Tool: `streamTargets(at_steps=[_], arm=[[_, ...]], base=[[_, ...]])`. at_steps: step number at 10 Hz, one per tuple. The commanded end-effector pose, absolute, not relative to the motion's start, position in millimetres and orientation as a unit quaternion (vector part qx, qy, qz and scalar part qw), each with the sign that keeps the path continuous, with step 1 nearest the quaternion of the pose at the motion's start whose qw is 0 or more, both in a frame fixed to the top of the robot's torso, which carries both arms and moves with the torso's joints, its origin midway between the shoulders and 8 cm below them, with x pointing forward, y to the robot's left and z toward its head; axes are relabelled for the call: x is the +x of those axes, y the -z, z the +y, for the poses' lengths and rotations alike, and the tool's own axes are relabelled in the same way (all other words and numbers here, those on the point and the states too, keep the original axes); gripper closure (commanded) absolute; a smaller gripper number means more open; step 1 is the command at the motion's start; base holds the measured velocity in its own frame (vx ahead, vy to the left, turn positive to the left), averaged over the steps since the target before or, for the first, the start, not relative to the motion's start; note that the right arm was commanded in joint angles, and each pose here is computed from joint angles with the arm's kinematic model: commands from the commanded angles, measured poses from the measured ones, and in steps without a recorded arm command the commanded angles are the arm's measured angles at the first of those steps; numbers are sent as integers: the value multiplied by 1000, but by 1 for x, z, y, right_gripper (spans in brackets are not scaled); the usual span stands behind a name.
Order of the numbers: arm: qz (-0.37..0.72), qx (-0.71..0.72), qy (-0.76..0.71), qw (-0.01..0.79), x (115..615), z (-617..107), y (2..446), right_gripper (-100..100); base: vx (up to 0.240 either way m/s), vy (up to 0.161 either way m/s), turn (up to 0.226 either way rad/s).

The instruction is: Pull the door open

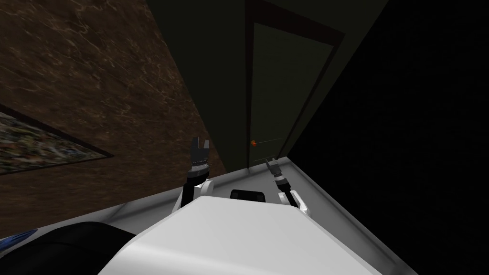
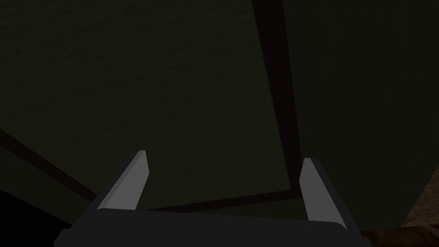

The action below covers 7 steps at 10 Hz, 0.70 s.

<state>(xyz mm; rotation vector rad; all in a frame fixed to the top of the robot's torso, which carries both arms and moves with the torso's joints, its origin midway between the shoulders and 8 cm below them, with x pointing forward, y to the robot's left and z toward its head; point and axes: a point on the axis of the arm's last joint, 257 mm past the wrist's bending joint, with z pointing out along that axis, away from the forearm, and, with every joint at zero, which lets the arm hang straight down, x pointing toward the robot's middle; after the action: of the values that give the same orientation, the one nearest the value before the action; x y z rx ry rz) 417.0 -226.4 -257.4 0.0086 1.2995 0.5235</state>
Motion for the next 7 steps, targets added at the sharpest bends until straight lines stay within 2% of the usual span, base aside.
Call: streamTargets(at_steps=[1,7], arm=[[606,-7,-232,761,416,-225,267,-100],[636,-49,-203,743,410,-224,307,-100]], base=[[86,51,-41],[90,42,-43]])
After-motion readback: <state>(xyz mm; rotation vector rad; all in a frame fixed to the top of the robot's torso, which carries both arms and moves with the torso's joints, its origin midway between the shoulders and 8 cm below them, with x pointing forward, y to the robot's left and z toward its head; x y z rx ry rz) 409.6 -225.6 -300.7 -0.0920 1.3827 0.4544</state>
